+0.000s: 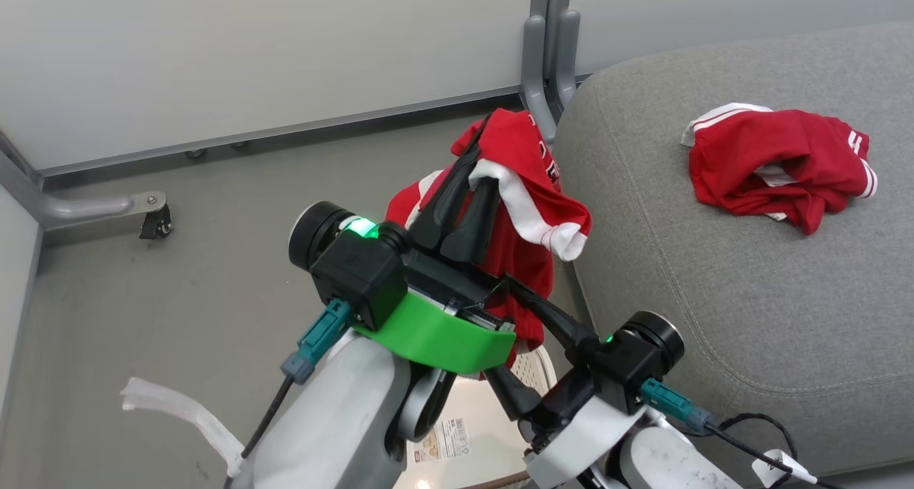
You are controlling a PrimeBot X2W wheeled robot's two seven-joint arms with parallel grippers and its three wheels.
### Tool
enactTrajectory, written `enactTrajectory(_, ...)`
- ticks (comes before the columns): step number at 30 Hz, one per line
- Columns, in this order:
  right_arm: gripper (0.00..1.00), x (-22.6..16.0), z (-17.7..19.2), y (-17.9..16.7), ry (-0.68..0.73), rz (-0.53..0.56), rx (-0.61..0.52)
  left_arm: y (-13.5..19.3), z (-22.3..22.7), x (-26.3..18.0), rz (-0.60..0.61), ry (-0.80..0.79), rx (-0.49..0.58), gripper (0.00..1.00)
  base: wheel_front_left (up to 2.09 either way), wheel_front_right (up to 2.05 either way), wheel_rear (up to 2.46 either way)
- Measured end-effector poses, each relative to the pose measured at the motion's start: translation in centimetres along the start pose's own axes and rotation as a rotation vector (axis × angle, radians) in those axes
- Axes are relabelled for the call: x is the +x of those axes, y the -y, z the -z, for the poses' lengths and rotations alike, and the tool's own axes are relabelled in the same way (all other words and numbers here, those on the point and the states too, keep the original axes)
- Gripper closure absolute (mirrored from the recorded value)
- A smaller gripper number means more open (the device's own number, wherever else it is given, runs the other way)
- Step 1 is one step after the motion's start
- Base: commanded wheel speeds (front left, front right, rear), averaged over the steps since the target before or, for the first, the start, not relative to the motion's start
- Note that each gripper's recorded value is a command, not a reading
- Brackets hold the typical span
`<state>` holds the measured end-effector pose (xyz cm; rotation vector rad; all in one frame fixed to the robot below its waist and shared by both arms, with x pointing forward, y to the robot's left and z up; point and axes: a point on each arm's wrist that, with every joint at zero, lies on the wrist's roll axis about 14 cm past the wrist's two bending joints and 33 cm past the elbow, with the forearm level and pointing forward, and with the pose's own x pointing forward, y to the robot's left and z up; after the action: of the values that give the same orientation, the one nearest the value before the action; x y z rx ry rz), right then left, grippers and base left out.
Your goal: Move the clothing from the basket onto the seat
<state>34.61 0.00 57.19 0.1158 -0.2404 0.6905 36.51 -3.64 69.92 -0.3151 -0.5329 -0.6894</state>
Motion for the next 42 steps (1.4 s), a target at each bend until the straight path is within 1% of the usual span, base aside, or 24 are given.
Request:
enactTrajectory(10,0.0,0.5,1.4,-0.1,-0.046,0.0,-0.037,1.3,0.0,-0.1,0.027,-0.005,-0.009,1.0,0.0,0.0,0.0)
enactTrajectory(17,0.0,0.9,2.3,0.1,-0.078,0.0,-0.092,2.3,-0.1,-0.4,0.045,-0.009,-0.018,1.0,0.0,0.0,0.0)
enactTrajectory(25,0.0,0.8,2.2,1.4,-0.08,0.044,-0.117,2.3,-0.2,-0.4,0.033,-0.009,-0.014,1.0,0.0,0.0,0.0)
enactTrajectory(32,0.0,0.6,2.2,1.8,-0.073,0.069,-0.081,2.0,0.1,-0.4,0.023,-0.017,-0.012,1.0,0.0,0.0,0.0)
enactTrajectory(42,0.0,1.0,2.7,2.2,-0.092,0.066,-0.086,2.0,0.5,-0.5,0.02,-0.03,-0.025,1.0,0.0,0.0,0.0)
